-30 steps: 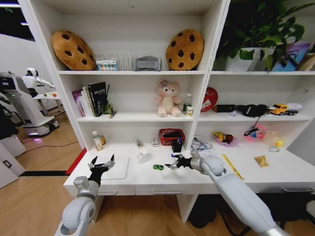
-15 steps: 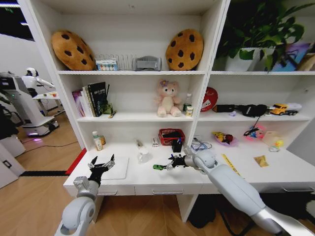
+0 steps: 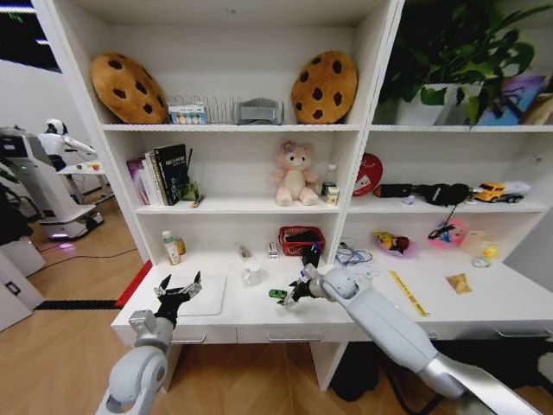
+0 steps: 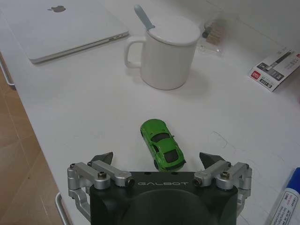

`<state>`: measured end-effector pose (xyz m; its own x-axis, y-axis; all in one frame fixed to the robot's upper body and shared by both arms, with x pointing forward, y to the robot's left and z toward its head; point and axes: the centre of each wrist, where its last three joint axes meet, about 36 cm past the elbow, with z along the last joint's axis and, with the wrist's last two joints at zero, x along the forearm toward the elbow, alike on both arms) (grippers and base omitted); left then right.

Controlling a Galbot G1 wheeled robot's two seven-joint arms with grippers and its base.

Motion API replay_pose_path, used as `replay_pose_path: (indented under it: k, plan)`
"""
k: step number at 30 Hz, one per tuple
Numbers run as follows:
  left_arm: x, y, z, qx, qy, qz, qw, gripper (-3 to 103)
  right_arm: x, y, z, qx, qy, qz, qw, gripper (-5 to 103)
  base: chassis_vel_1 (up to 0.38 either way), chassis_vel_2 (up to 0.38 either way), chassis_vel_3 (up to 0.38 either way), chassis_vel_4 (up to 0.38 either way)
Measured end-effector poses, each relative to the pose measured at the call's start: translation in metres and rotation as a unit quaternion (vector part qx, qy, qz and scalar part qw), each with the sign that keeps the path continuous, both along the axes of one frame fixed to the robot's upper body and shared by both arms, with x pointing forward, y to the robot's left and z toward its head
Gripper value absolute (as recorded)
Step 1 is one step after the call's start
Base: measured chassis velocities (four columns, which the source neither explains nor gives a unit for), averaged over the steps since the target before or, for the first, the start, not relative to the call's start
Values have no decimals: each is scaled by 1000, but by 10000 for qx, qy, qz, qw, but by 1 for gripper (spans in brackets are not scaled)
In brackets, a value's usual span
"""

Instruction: Organize the objects on the table.

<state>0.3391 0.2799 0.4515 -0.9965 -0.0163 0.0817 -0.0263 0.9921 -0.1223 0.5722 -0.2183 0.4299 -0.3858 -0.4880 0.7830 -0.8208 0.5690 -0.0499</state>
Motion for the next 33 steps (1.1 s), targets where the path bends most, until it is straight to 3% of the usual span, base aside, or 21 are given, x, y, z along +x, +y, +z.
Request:
replay_pose_path:
  k: [13,33]
  plan:
    - [0,0,0,0,0,0,10000,100,14,9,7,-208,-84,98,9997,100,0,0,0,0]
    - [0,0,0,0,0,0,10000,100,24,15,-19,-46,17,201,9998,100,0,0,0,0]
